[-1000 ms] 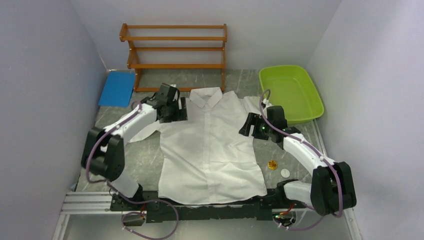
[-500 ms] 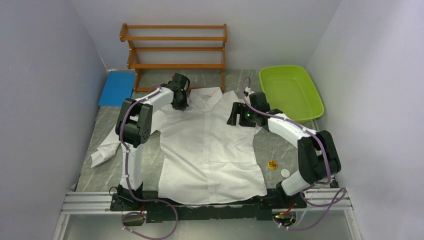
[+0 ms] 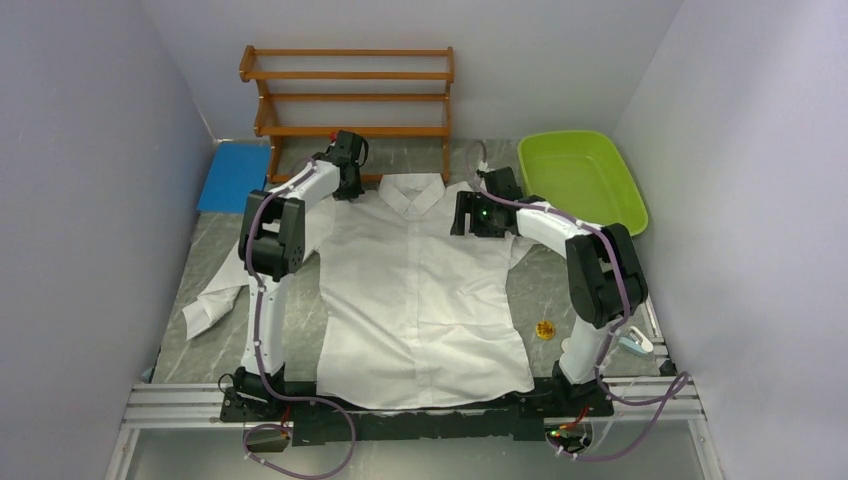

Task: Pin the brooch onto the clothing
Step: Flatten out the clothes at the center of the board.

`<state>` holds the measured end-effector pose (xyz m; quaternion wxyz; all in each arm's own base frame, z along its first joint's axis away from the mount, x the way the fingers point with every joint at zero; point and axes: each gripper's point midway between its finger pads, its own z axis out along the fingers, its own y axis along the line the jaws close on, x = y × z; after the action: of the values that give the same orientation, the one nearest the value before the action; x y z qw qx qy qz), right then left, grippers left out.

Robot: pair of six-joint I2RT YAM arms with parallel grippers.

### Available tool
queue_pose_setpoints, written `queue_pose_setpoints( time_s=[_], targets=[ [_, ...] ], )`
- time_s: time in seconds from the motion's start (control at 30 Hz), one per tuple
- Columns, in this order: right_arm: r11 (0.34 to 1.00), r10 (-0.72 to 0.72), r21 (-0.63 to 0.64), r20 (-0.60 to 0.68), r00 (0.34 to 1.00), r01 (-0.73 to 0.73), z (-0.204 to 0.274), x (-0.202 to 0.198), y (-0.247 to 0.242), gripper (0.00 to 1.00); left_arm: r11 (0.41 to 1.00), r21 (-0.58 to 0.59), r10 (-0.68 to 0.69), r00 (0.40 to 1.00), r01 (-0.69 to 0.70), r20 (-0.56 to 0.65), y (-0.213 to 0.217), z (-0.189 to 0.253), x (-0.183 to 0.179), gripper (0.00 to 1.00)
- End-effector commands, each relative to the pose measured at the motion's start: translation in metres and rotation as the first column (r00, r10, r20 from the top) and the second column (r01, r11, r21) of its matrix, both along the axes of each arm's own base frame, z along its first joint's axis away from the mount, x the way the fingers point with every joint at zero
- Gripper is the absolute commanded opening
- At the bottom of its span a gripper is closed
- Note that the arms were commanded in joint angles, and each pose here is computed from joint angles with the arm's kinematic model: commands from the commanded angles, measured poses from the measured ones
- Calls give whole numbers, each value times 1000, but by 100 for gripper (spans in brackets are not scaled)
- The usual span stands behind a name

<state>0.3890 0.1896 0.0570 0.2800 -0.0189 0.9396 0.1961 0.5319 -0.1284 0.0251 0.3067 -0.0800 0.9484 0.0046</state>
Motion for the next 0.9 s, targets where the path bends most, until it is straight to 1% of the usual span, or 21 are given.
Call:
queue_pose_setpoints(
  time_s=[0.0,0.23,0.3,0.37,0.5,0.63,0.73,0.77,0.87],
  targets=[
    [999,0,-41,69,998,2,11,36,-1,79,993,117,8,997,2,-83,18,-33,-3,3],
    [999,25,-38,77,997,-22,9,60,10,79,974,225,46,997,-30,-69,36,-31,7,3],
    [999,35,-25,75,997,-33,11,61,14,79,974,224,50,996,-33,-70,38,-27,3,3],
    [999,43,-5,80,996,-43,14,58,17,79,981,193,29,998,-18,-54,33,-20,-2,4],
    [998,52,26,83,995,-54,19,46,17,79,994,108,9,1000,-9,7,23,12,-14,17],
    [998,51,39,82,995,-54,21,31,15,79,998,56,1,1000,-3,29,18,39,-34,41],
    [998,45,34,76,996,-48,21,19,10,79,1000,21,-5,999,4,41,16,53,-53,56],
    [998,42,33,75,996,-45,21,15,8,79,1000,4,-12,999,12,42,14,59,-59,60],
    [999,19,23,88,996,-21,26,3,-1,79,996,-67,-55,996,59,65,3,78,-80,70]
  ],
)
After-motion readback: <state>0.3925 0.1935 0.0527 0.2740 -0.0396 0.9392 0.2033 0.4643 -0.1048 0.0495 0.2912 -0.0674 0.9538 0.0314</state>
